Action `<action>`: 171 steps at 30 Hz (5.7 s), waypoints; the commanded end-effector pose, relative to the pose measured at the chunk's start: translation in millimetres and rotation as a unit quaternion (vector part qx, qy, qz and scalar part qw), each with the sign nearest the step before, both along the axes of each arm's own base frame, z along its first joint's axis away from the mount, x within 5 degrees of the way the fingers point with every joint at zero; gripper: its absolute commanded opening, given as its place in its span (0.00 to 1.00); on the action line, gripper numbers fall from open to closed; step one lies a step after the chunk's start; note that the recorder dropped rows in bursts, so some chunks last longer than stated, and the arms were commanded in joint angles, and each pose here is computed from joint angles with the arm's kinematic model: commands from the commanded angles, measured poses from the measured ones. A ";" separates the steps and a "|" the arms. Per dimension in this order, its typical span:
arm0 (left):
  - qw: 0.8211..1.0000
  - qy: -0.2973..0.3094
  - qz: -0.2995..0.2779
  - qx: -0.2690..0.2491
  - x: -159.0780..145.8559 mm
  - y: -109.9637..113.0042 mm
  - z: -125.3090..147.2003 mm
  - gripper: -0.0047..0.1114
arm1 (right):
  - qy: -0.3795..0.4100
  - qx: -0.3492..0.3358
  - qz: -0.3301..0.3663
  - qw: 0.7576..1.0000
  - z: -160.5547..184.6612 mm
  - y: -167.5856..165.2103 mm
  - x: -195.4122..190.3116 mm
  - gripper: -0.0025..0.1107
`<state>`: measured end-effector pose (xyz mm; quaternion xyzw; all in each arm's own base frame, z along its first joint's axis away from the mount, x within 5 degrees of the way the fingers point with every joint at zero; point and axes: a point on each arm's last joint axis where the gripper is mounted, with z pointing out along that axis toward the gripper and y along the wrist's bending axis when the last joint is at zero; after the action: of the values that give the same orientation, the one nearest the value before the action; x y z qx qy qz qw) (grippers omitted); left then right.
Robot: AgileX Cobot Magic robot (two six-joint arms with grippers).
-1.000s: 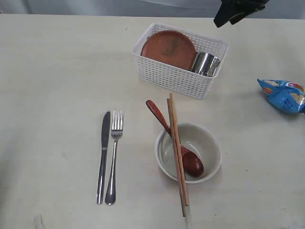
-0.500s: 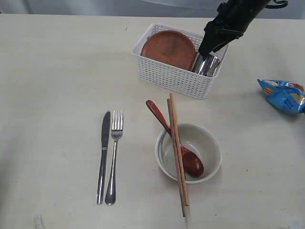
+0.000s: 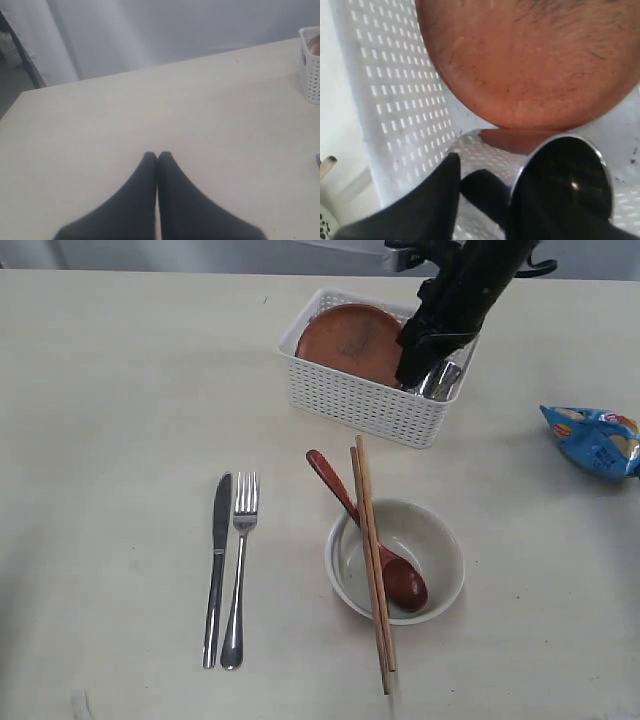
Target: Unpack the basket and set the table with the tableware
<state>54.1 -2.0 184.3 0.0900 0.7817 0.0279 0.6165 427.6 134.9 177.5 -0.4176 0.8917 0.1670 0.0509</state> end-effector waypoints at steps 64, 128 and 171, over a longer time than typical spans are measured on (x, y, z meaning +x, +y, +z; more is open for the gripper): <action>1.000 -0.005 -0.004 -0.004 0.0 -0.5 0.2 0.04 | -0.107 -0.030 0.114 0.987 8.7 162.0 -78.0 0.02; 1.000 -0.006 -0.003 -0.001 0.0 -0.3 0.3 0.04 | -0.043 0.043 -0.139 0.988 7.2 -6.1 34.0 0.46; 1.000 -0.006 -0.003 -0.001 0.0 -0.3 0.3 0.04 | -0.081 0.083 -0.148 0.982 18.2 -1.3 39.6 0.02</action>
<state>54.1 -1.9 184.4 0.0910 0.7815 0.0295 0.6165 467.4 135.2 175.3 -0.2816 0.9256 0.2038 0.1499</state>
